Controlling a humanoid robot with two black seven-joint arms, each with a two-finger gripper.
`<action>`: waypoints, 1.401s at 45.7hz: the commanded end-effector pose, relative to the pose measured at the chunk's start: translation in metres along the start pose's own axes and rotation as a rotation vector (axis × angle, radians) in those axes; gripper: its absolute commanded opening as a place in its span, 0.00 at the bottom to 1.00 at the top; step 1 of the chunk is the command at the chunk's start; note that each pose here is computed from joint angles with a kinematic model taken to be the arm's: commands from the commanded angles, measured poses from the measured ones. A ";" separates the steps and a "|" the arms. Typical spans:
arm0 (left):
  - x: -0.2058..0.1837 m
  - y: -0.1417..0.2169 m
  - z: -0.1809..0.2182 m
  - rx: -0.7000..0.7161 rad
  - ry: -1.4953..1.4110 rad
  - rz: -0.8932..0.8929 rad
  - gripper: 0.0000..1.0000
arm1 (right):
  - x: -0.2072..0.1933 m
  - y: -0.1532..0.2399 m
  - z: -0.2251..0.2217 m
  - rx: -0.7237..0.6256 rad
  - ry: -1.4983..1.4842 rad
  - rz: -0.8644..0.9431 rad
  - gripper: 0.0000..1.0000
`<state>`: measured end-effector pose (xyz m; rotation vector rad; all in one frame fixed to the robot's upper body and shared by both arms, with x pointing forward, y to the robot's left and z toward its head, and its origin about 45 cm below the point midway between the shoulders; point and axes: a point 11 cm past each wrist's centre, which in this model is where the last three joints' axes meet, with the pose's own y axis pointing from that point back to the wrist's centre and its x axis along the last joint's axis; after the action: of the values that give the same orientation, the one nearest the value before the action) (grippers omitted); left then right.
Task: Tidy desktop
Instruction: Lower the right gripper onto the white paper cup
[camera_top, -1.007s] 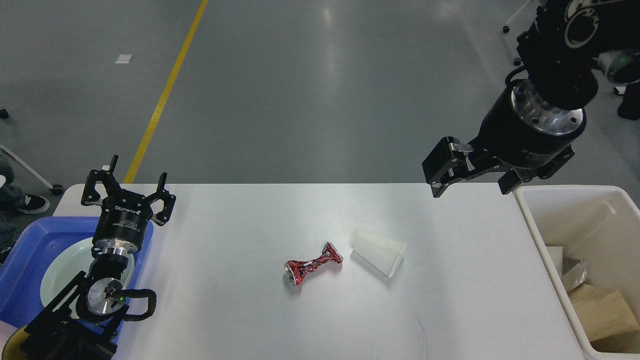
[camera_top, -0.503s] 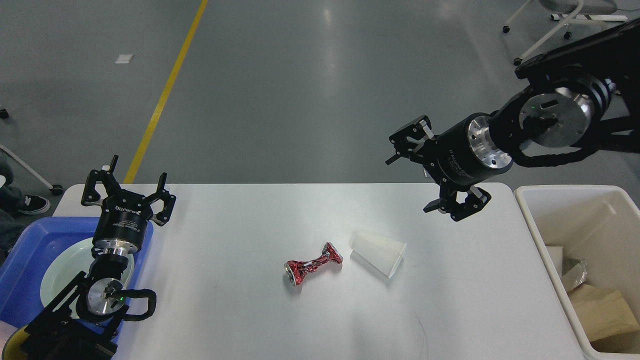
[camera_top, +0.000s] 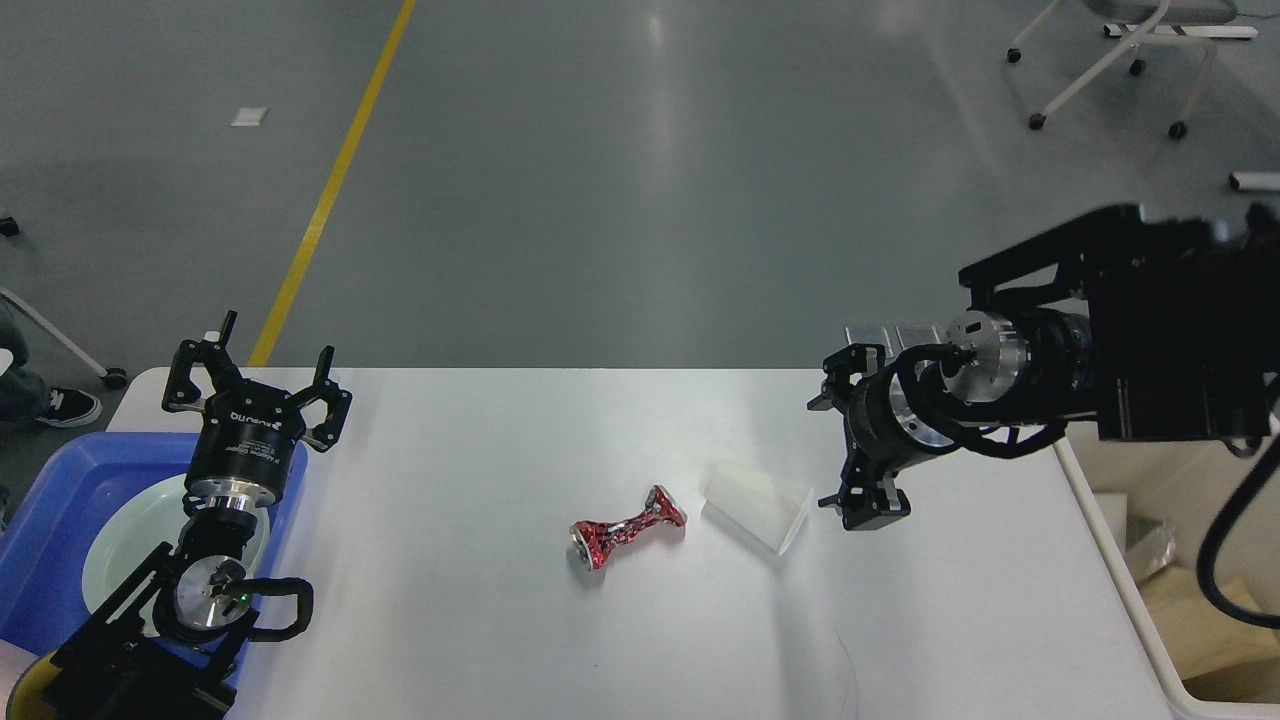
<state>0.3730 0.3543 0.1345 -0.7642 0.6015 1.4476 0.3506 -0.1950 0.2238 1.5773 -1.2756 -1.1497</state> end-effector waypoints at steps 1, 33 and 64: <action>0.000 0.000 0.000 0.000 0.001 0.000 0.96 | -0.008 -0.030 0.010 -0.025 -0.081 -0.088 0.99; 0.000 0.000 0.000 -0.001 0.001 0.000 0.96 | 0.016 -0.142 0.024 0.009 -0.336 -0.188 1.00; 0.000 0.000 0.000 -0.001 -0.001 -0.001 0.96 | 0.029 -0.167 0.029 0.042 -0.276 -0.143 0.99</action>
<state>0.3730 0.3542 0.1345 -0.7653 0.6007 1.4479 0.3739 -0.1948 0.0589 1.6062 -1.4000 -1.5016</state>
